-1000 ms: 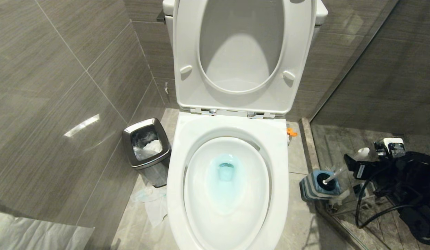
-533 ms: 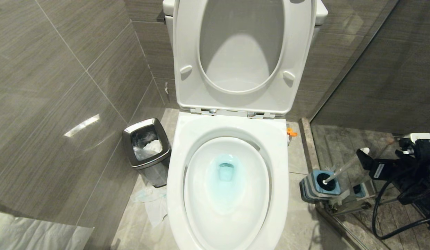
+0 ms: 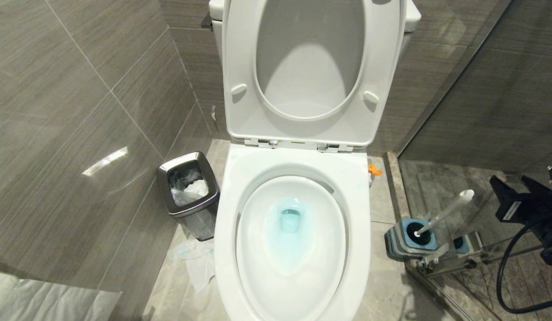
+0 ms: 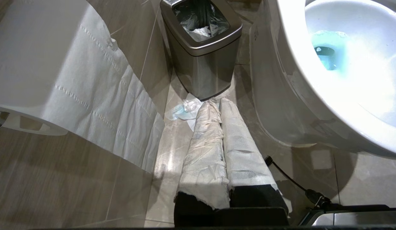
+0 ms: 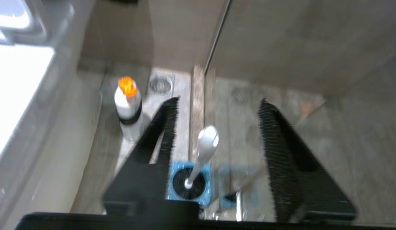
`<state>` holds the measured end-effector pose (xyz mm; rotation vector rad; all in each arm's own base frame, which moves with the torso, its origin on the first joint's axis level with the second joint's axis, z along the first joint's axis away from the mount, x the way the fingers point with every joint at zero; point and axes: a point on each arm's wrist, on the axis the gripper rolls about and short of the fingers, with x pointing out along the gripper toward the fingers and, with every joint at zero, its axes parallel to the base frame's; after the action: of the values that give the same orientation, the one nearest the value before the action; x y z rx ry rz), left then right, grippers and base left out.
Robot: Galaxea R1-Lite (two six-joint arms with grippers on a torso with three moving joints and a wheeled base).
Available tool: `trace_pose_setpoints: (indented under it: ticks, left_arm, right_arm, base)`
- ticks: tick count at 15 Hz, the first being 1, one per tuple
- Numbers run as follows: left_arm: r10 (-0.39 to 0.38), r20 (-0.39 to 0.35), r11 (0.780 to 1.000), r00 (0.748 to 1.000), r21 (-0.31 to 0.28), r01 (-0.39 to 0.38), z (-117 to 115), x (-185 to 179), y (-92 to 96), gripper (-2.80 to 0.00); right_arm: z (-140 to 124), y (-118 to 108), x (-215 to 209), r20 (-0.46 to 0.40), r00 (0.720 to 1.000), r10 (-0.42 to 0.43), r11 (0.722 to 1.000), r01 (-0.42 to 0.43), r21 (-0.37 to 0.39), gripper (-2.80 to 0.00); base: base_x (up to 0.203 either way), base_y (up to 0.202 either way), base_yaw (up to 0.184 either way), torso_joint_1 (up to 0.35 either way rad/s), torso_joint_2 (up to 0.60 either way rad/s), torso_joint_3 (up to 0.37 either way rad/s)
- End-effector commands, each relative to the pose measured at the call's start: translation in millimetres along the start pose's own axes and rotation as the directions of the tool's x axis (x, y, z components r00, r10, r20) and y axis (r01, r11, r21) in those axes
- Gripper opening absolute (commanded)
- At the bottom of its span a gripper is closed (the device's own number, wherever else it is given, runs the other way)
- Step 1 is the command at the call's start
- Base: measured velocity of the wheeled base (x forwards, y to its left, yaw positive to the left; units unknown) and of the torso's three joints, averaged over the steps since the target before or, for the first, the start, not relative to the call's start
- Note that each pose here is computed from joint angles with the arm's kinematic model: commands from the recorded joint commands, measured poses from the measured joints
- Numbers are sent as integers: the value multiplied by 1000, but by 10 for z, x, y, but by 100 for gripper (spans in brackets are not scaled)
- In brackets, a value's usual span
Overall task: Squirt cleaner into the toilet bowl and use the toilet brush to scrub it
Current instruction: Flush the toilet
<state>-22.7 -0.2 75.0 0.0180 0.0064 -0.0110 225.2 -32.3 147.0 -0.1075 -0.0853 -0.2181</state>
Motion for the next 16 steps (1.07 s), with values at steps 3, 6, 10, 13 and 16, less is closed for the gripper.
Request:
trace_pose_setpoints:
  ticks: [3, 6, 10, 13, 16]
  left_arm:
    - [0, -1, 1000, 1000, 0, 0, -4, 1, 0, -280]
    - [0, -1, 1000, 1000, 0, 0, -4, 1, 0, -280]
    - [0, -1, 1000, 1000, 0, 0, -4, 1, 0, -280]
    - [0, -1, 1000, 1000, 0, 0, -4, 1, 0, -280]
    - [0, -1, 1000, 1000, 0, 0, -4, 1, 0, -280]
  right_arm:
    - [326, -54, -238, 139, 990, -17, 1000, 18, -4, -280]
    - [381, -85, -552, 137, 990, -17, 1000, 18, -9, -280]
    - [281, -112, -1078, 84, 996, 7, 1000, -8, 12, -280]
    - [270, -131, -1461, 58, 997, 52, 998, -54, 33, -280]
    - [183, -141, -1867, 1, 993, 118, 992, -118, 40, -280]
  base:
    - [0, 0, 0, 0, 0, 0]
    - [0, 0, 0, 0, 0, 0]
    - [0, 0, 0, 0, 0, 0]
    - [0, 0, 0, 0, 0, 0]
    - [0, 0, 0, 0, 0, 0]
